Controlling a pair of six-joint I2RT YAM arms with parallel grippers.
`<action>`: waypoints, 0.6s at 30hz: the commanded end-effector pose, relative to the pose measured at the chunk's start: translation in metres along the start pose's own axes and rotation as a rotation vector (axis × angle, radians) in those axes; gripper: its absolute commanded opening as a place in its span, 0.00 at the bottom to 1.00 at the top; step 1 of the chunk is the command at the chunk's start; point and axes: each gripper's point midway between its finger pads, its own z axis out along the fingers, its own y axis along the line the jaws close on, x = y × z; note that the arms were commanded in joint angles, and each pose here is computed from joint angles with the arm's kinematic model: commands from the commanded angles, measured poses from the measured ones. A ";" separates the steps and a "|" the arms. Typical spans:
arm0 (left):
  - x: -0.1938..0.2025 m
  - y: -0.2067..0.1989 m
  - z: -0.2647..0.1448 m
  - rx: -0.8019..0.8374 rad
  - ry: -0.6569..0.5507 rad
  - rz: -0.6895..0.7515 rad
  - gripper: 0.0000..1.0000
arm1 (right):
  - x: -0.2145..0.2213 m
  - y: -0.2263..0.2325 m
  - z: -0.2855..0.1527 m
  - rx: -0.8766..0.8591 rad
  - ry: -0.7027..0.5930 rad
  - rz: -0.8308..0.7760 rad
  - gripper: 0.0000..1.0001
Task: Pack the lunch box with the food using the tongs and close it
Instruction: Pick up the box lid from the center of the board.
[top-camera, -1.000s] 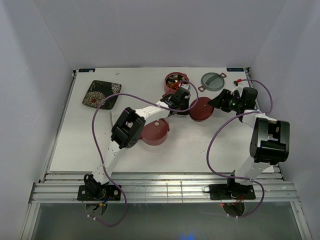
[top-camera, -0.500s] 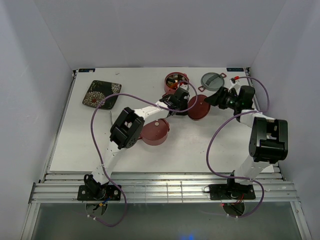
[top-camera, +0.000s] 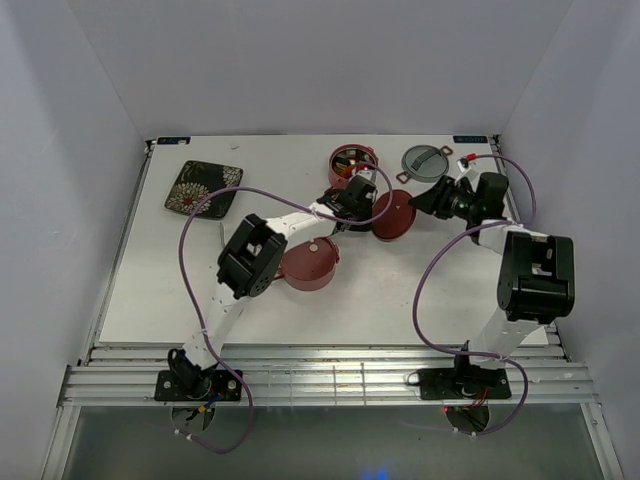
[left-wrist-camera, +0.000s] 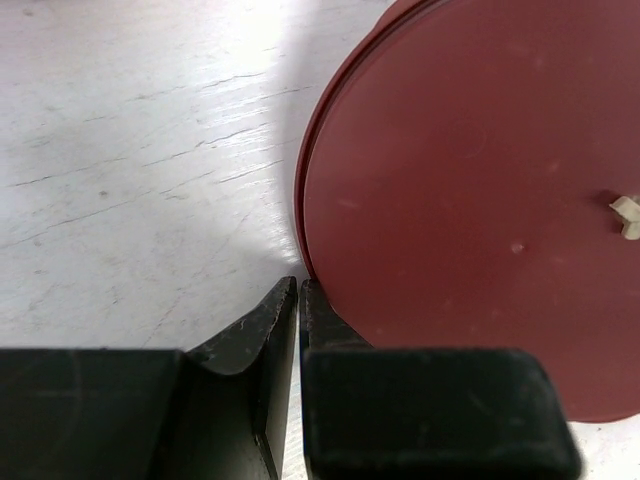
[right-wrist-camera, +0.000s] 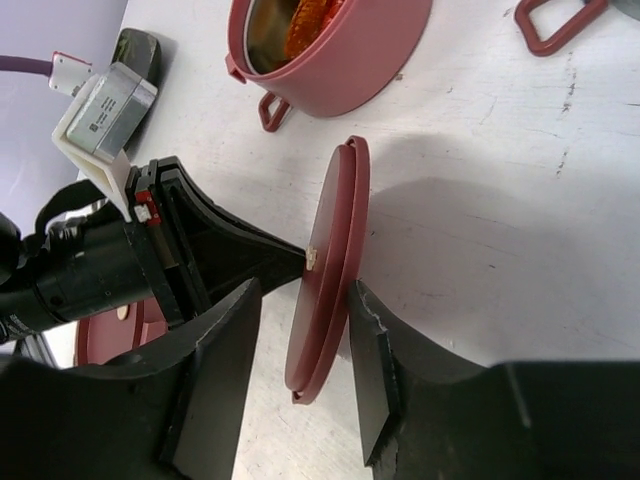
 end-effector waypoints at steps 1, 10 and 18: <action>-0.006 -0.027 -0.022 0.073 -0.001 0.000 0.19 | 0.062 0.027 0.010 -0.133 0.202 0.133 0.45; -0.008 -0.029 -0.024 0.081 -0.005 -0.003 0.17 | 0.060 0.044 0.008 -0.194 0.213 0.089 0.46; -0.008 -0.030 -0.023 0.085 -0.006 -0.008 0.17 | 0.063 0.061 0.010 -0.247 0.227 0.055 0.47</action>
